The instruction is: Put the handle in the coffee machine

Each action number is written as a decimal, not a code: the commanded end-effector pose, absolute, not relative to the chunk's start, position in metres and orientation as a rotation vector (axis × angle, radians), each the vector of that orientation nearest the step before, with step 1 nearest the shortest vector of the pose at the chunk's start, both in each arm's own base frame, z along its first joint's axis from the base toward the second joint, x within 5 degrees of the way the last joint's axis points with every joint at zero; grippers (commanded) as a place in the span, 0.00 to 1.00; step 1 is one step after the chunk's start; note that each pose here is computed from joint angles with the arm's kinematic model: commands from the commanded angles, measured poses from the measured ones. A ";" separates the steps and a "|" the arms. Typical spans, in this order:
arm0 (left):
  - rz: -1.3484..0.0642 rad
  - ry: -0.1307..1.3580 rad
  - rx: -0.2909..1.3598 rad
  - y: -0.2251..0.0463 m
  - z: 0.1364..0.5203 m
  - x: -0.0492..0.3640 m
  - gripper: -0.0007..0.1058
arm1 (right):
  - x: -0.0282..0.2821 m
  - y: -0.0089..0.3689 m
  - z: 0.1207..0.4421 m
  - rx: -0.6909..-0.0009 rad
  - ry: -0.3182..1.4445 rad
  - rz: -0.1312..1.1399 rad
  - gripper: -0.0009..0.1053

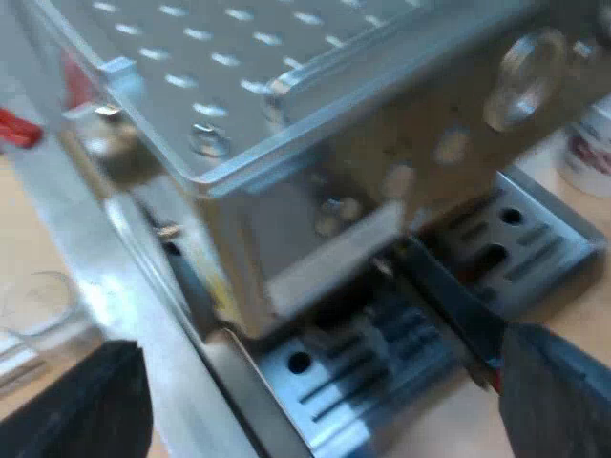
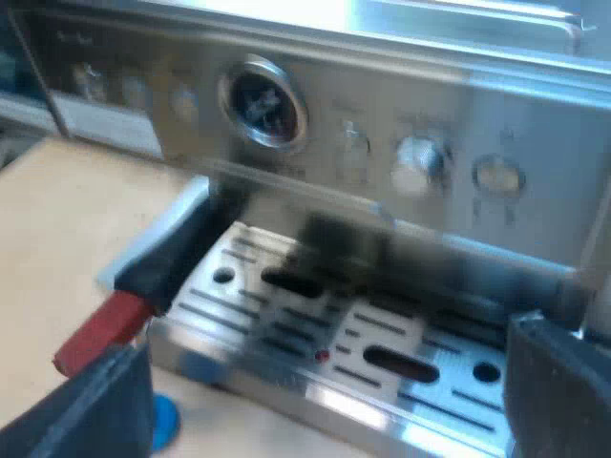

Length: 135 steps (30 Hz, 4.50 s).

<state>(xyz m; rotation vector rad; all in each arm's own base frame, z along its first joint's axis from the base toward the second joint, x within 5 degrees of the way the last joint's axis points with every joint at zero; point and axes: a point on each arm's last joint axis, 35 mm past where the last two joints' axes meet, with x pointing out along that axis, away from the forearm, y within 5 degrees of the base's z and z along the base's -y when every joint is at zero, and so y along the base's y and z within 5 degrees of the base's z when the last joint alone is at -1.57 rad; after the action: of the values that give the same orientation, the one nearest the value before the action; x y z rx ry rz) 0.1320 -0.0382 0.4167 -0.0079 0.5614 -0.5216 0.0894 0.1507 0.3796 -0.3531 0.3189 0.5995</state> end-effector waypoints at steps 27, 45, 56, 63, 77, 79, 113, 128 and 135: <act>-0.249 0.475 -0.017 -0.031 0.426 0.145 0.72 | 0.153 0.017 0.378 -0.157 0.618 0.254 0.72; -0.139 0.253 -0.035 -0.009 0.445 0.073 0.72 | 0.093 0.003 0.398 -0.286 0.408 0.166 0.72; -0.159 0.116 0.001 -0.003 0.391 0.006 0.72 | 0.033 0.004 0.381 -0.297 0.243 0.141 0.72; -0.182 0.061 0.035 -0.002 0.375 -0.012 0.72 | 0.007 0.004 0.361 -0.303 0.165 0.129 0.72; -0.211 0.234 0.031 -0.004 0.349 -0.005 0.72 | 0.002 0.003 0.345 -0.272 0.213 0.117 0.72; -0.208 0.243 0.029 -0.004 0.346 -0.003 0.72 | 0.002 0.003 0.345 -0.266 0.215 0.116 0.72; -0.206 0.328 -0.054 -0.008 0.285 0.044 0.72 | 0.046 0.003 0.246 -0.245 0.524 0.158 0.72; -0.220 0.373 -0.050 -0.008 0.284 0.040 0.72 | 0.045 0.003 0.244 -0.229 0.546 0.157 0.72; -0.254 0.372 -0.053 -0.009 0.284 0.039 0.72 | 0.045 0.003 0.244 -0.229 0.546 0.157 0.72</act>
<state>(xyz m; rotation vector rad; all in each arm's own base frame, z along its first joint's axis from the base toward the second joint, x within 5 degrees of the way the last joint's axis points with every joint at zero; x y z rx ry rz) 0.0384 -0.0091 0.2813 -0.0508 0.3757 -0.2475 0.0451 0.0031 0.2430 -0.2274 0.5419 0.1584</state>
